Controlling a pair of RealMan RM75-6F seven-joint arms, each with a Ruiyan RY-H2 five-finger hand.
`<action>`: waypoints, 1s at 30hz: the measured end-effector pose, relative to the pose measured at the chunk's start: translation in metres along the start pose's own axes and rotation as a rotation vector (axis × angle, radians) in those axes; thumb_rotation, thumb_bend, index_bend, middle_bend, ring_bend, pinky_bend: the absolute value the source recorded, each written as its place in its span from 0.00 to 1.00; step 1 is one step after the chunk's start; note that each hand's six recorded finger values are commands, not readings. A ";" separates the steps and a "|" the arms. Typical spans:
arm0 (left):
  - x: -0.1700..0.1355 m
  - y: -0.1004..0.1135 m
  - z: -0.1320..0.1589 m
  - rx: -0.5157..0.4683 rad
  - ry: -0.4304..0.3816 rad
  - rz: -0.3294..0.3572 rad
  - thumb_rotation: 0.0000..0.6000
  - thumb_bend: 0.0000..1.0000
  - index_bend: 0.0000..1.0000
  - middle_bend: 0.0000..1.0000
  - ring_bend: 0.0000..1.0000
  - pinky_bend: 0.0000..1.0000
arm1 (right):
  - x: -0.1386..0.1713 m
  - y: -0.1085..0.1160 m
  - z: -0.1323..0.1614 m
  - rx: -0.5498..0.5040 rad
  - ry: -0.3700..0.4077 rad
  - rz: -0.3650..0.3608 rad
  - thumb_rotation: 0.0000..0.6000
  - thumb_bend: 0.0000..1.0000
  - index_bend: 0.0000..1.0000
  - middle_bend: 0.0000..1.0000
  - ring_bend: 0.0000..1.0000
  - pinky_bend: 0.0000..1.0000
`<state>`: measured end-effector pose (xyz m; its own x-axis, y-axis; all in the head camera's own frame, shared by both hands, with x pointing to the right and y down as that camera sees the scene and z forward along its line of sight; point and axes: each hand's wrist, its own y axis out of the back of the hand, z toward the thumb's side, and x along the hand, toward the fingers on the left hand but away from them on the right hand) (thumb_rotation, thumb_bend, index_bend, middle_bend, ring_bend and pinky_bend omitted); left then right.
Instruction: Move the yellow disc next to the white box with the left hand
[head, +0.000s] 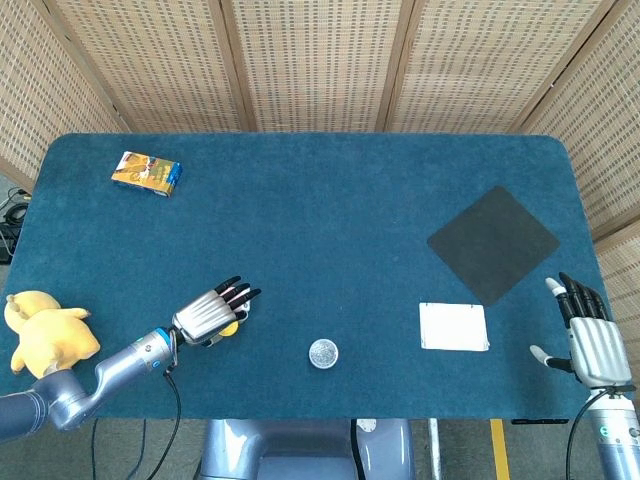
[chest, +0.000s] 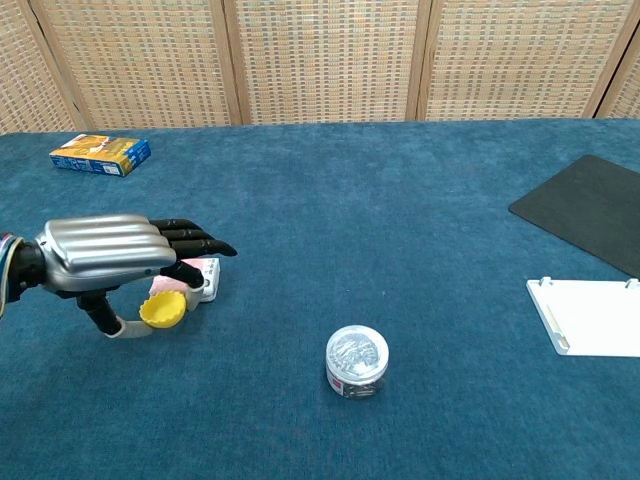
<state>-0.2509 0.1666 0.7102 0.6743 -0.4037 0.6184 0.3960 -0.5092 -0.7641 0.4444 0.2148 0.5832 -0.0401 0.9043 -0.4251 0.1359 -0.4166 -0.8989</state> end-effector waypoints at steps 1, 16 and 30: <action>0.000 0.000 0.000 0.001 0.001 0.000 1.00 0.34 0.41 0.00 0.00 0.00 | 0.000 0.000 0.000 0.000 0.000 0.000 1.00 0.00 0.08 0.00 0.00 0.06; 0.001 -0.004 -0.007 0.022 0.028 -0.019 1.00 0.33 0.12 0.00 0.00 0.00 | 0.001 0.002 -0.001 -0.001 0.003 -0.004 1.00 0.00 0.08 0.00 0.00 0.06; -0.018 0.048 -0.015 -0.065 0.046 0.155 1.00 0.33 0.07 0.00 0.00 0.00 | 0.001 0.002 0.001 -0.003 0.005 -0.008 1.00 0.00 0.08 0.00 0.00 0.06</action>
<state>-0.2533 0.1383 0.6646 0.6943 -0.5146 0.5030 0.2475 -0.4856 -0.8384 0.4441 0.2149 0.5804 -0.0361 0.9080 -0.4174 0.1382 -0.4091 -0.9020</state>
